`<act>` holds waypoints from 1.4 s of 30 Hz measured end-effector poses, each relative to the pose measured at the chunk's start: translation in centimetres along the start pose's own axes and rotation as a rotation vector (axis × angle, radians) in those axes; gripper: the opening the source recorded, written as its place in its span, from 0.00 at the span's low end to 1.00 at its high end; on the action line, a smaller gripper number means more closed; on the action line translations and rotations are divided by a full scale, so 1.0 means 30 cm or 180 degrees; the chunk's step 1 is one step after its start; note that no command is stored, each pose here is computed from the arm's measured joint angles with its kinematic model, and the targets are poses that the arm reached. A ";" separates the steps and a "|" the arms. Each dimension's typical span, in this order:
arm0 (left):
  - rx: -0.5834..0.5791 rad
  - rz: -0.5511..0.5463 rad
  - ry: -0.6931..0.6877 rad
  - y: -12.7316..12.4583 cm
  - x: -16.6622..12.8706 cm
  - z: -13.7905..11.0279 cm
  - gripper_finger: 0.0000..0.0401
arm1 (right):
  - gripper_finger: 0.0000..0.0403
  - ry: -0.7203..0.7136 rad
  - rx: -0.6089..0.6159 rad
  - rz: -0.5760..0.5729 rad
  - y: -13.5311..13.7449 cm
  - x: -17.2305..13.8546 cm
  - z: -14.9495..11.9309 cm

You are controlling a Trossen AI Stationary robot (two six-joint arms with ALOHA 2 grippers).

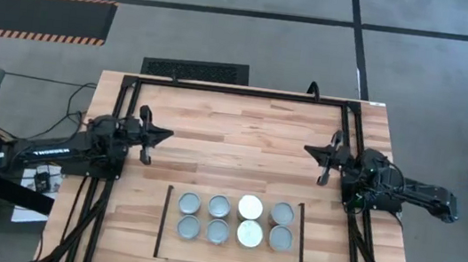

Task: Pick and place cans onto a shelf
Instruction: Return to Home Position

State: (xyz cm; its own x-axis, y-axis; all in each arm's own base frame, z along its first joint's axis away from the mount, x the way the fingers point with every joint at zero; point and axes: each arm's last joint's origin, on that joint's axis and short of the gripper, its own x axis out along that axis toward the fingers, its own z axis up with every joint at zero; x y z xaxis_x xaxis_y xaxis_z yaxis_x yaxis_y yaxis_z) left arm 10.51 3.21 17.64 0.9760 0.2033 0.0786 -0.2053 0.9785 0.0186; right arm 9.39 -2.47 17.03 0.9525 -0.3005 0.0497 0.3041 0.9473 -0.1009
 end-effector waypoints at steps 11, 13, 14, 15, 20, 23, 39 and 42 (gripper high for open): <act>0.0028 0.0157 -0.0201 -0.006 -0.034 0.016 0.01 | 0.01 0.0053 -0.0030 0.0032 0.000 0.000 -0.007; 0.0060 0.0347 -0.0312 -0.003 -0.045 0.025 0.01 | 0.02 0.0058 -0.0054 -0.0001 -0.003 0.001 -0.007; 0.0074 0.0417 -0.0321 -0.002 -0.046 0.026 0.01 | 0.02 0.0061 -0.0058 -0.0015 -0.005 0.001 -0.007; 0.0086 0.0429 -0.0303 -0.001 -0.046 0.024 0.01 | 0.02 0.0067 -0.0081 -0.0026 -0.006 0.001 -0.008; 0.0008 0.0350 -0.0153 -0.004 -0.043 0.008 0.01 | 0.05 0.0156 -0.0135 -0.0112 -0.015 0.005 -0.016; -0.0133 0.0394 -0.0107 -0.003 -0.043 0.003 0.01 | 0.06 0.0287 -0.0140 -0.0138 -0.018 0.013 -0.028; -0.0186 0.0449 0.0141 -0.001 -0.042 -0.023 0.01 | 0.07 0.0827 0.0157 -0.0109 -0.014 0.040 -0.079; -0.0185 0.0449 0.0141 -0.001 -0.042 -0.023 0.01 | 0.07 0.0835 0.0157 -0.0108 -0.013 0.040 -0.080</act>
State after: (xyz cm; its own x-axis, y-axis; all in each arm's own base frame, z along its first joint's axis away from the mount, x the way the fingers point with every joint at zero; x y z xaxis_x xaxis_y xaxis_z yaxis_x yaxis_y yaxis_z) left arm 9.35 2.95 16.85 0.9402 0.3390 0.0322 -0.3373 0.9402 -0.0474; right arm 10.45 -3.47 14.75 0.9154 -0.3447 -0.2078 0.3410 0.9385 -0.0546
